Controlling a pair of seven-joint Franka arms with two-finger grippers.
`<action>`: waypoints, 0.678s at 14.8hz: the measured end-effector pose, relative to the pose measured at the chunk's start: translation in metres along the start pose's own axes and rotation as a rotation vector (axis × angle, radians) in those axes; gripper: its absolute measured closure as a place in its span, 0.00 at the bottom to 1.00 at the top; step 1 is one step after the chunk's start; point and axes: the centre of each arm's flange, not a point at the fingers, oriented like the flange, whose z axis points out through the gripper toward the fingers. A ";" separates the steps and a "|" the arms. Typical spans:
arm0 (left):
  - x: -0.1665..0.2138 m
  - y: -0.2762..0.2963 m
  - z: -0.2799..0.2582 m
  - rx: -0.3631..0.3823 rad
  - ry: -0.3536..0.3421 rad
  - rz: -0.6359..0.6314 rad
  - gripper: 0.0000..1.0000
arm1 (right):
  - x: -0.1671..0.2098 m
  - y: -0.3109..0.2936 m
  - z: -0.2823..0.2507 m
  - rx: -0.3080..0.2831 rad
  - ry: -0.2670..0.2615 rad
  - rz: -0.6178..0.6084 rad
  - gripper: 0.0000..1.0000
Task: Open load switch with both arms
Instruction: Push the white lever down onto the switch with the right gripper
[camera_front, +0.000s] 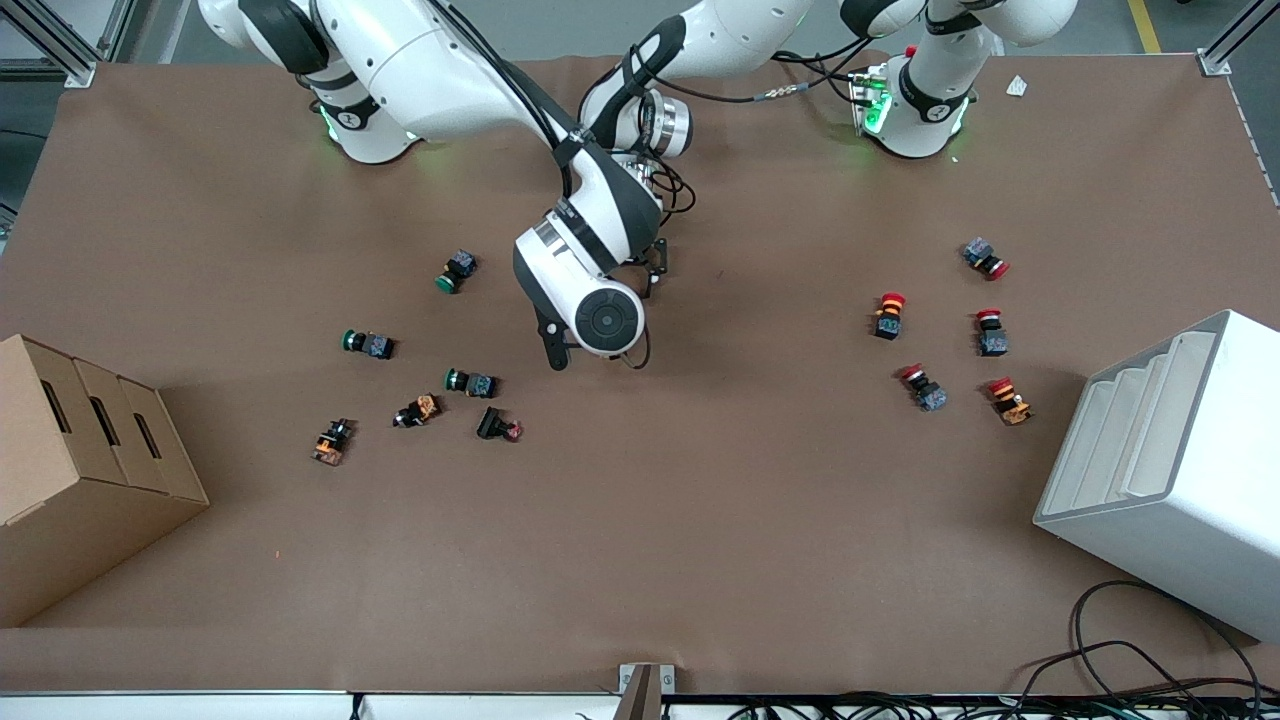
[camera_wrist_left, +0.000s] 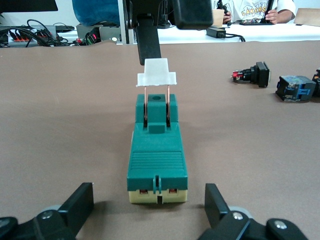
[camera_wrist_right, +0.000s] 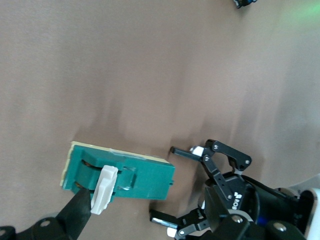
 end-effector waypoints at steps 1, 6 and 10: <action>0.000 0.000 0.000 0.000 0.000 0.000 0.02 | -0.002 0.001 0.001 -0.006 0.002 -0.004 0.00; 0.000 0.000 0.000 0.000 0.000 0.000 0.02 | -0.011 0.008 0.011 -0.031 0.015 -0.019 0.00; 0.000 0.000 0.000 0.000 0.001 0.001 0.01 | -0.016 0.014 0.021 -0.062 0.031 -0.028 0.00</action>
